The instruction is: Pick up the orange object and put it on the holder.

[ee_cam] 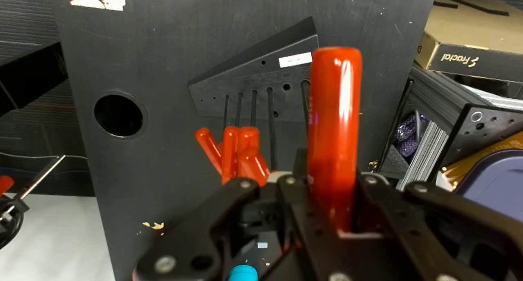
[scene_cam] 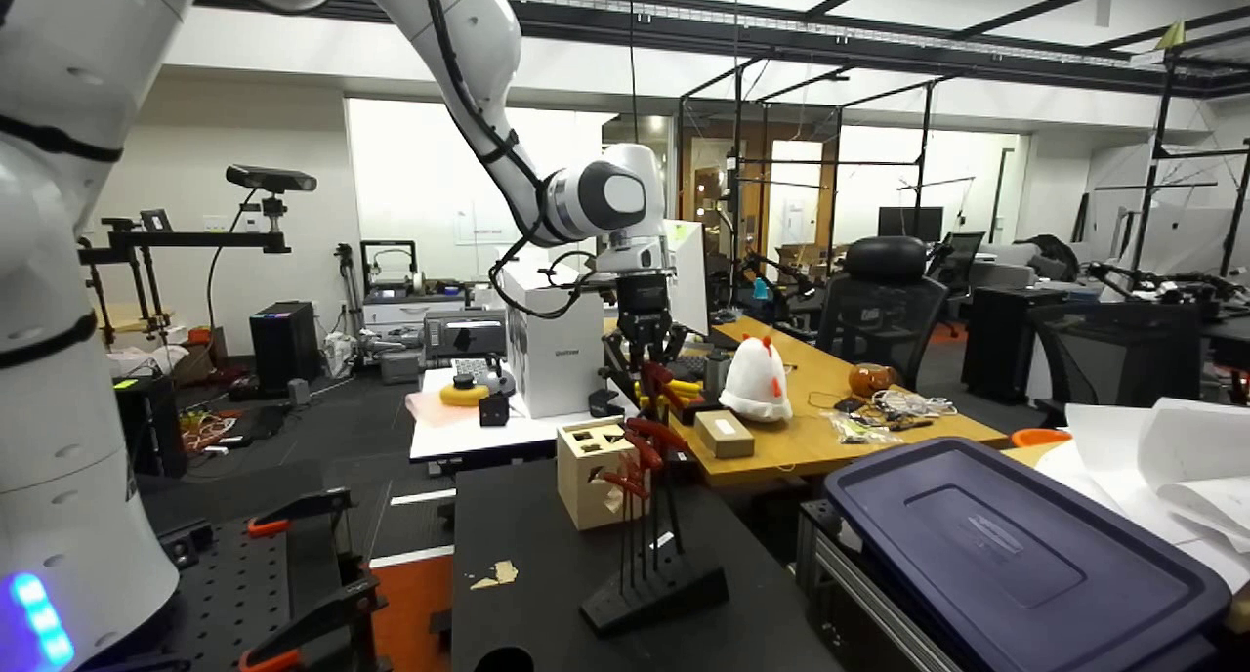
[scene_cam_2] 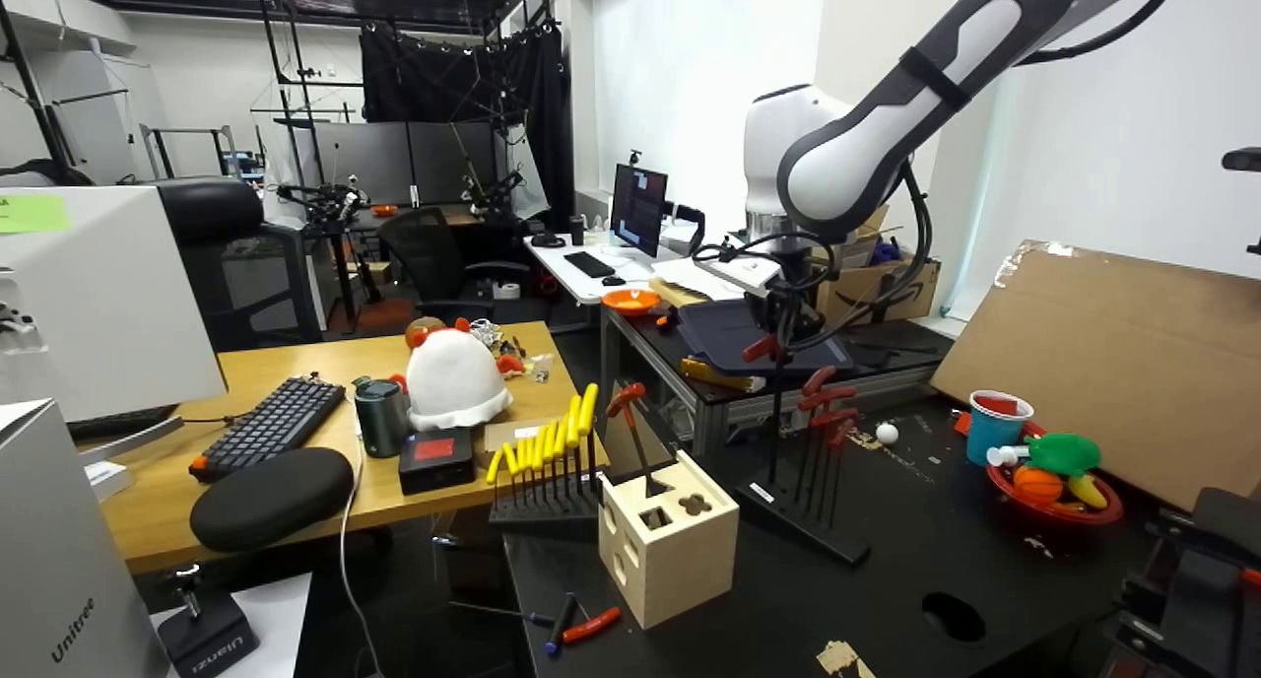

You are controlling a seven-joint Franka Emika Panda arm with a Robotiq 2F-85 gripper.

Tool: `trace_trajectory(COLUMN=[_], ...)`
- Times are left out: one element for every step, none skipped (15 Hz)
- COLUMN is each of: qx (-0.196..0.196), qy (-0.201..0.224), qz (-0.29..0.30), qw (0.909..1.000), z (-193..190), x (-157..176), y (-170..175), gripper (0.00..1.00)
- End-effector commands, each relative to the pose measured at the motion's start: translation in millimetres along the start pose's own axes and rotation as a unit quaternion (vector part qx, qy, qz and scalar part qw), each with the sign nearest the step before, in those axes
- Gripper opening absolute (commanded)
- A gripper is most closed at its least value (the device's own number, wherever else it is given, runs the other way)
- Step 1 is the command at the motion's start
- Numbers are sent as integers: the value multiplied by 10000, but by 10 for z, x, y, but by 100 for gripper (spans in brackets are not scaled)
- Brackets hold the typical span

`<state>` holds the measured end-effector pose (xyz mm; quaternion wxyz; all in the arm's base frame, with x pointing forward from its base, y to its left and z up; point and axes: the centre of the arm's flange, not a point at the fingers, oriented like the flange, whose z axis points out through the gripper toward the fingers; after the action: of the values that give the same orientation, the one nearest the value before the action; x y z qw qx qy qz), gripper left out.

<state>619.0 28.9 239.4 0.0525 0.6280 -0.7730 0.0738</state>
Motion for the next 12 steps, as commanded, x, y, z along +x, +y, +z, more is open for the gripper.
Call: trace_trajectory(qx=[21,25,23,20,12,3,-23,-43,-42,-59,-63,-46], qy=[-76,-74,-71,-64,-51,-37,28,73,81,104,100,60], qz=[27,12,2,-6,-7,-8,-7,-13,-22,-16,0,37], qw=[10000,10000,10000,10000,10000,10000,10000,10000,10000,9999,9999,10000], z=[-137,-141,-143,-144,-142,-139,-138,-138,-138,-131,-119,-102], x=[-70,-82,-91,-98,-99,-95,-93,-88,-87,-76,-61,-32], y=[27,29,30,33,39,48,56,66,69,78,92,116], gripper=[5,5,5,5,5,5,5,5,5,5,5,5])
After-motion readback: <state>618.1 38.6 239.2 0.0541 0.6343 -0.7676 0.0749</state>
